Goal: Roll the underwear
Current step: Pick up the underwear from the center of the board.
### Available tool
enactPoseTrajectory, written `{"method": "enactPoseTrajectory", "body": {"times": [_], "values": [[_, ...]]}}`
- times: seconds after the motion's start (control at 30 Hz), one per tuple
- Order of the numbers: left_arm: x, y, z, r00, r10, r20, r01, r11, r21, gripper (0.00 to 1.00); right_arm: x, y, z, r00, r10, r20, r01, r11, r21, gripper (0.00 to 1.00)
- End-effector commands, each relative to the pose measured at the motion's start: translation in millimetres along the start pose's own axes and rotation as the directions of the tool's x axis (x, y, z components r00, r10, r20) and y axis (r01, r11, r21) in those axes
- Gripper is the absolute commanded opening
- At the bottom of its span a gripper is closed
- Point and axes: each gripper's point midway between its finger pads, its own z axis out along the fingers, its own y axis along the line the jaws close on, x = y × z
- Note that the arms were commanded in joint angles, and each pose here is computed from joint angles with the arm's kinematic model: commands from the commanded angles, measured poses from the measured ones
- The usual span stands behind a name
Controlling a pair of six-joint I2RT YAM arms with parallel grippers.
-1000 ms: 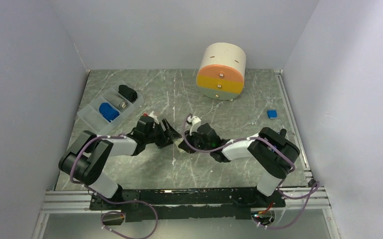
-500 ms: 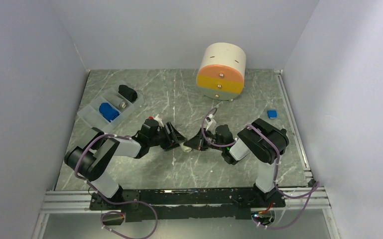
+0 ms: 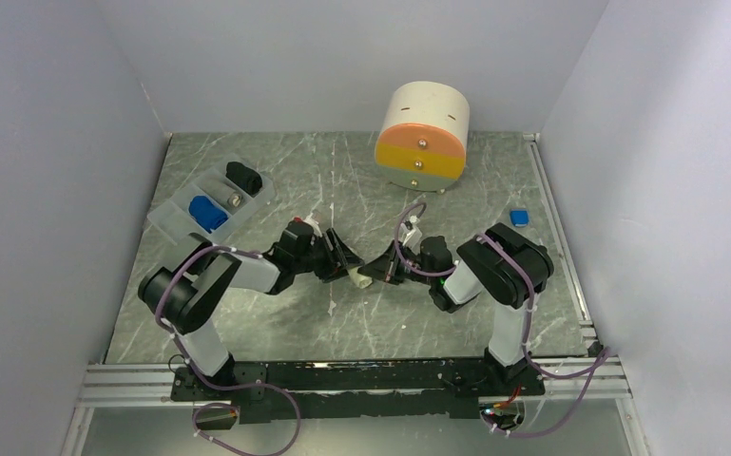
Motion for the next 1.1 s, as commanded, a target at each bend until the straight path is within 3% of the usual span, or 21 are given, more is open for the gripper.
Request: {"method": "enactPoseTrajectory", "body": {"times": [0.0, 0.2, 0.43, 0.6, 0.8, 1.07], "values": [[9, 40, 8, 1.000, -0.025, -0.004, 0.024, 0.990, -0.137, 0.60, 3, -1, -2, 1.000, 0.004, -0.008, -0.005, 1.000, -0.017, 0.08], [17, 70, 14, 0.999, -0.035, -0.015, 0.031, 0.975, -0.221, 0.52, 1, 6, -5, 1.000, -0.015, -0.007, 0.015, 1.000, -0.028, 0.22], [17, 72, 13, 0.999, 0.035, -0.022, -0.039, 0.969, -0.245, 0.22, -8, 28, -22, 0.994, -0.106, 0.015, 0.107, 0.994, -0.024, 0.42], [10, 58, 13, 0.995, 0.099, -0.028, -0.103, 0.970, -0.220, 0.05, -27, 36, -44, 0.965, -0.259, 0.035, 0.254, 0.961, 0.108, 0.46], [-5, 2, 1, 0.972, 0.231, -0.034, -0.233, 0.968, -0.088, 0.05, -57, 45, -82, 0.907, -0.410, 0.097, 0.370, 0.885, 0.283, 0.48], [-56, -39, -45, 0.919, 0.395, -0.011, -0.392, 0.909, -0.141, 0.05, -76, 59, -107, 0.884, -0.449, 0.126, 0.375, 0.845, 0.381, 0.47]]}}
